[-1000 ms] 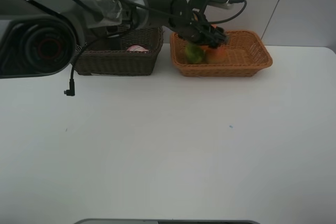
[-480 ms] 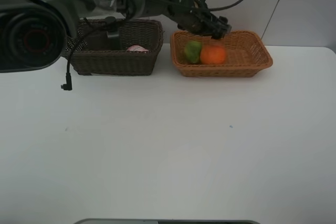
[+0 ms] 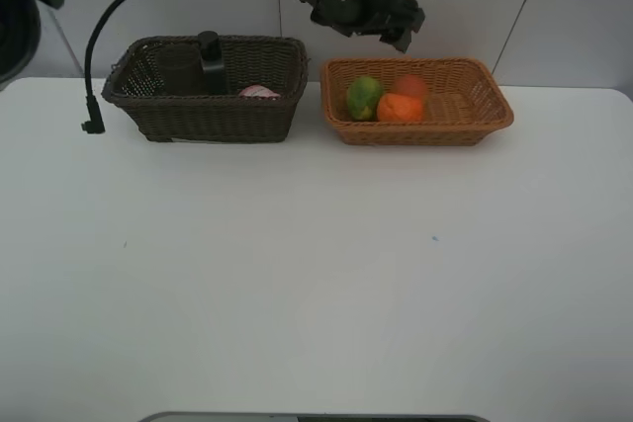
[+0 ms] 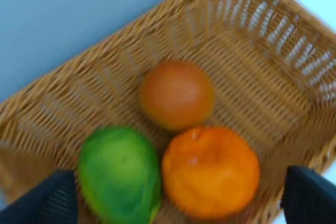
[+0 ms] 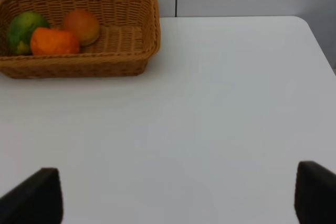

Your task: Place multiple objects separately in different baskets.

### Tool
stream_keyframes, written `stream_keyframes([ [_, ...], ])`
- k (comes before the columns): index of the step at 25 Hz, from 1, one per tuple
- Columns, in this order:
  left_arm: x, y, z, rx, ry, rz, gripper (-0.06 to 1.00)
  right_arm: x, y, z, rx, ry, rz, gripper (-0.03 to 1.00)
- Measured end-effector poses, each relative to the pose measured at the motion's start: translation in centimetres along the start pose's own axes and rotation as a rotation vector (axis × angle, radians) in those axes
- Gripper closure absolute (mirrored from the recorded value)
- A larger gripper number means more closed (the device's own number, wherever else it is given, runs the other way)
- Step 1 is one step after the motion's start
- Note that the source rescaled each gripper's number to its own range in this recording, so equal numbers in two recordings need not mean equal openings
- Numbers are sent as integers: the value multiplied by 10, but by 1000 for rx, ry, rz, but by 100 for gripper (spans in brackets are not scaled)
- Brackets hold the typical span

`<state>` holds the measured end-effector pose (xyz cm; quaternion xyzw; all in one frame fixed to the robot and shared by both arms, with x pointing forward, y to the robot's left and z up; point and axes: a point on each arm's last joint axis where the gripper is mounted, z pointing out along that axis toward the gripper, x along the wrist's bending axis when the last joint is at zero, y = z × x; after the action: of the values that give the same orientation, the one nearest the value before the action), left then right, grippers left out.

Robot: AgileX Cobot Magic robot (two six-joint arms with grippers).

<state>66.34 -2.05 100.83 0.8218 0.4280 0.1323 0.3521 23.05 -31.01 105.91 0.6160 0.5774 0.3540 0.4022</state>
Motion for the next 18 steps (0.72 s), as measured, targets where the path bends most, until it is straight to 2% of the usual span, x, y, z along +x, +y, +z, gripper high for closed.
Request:
stream_keyframes([
  [4, 23, 4, -33, 93, 55, -50, -6, 0, 0, 0, 0, 0, 0, 9],
  [10, 67, 7, -108, 95, 192, -176, -6, 0, 0, 0, 0, 0, 0, 9],
  [13, 91, -10, -146, 97, 247, -243, -6, 0, 0, 0, 0, 0, 0, 9],
  [18, 122, -61, -211, 86, 333, -353, -6, 0, 0, 0, 0, 0, 0, 9],
])
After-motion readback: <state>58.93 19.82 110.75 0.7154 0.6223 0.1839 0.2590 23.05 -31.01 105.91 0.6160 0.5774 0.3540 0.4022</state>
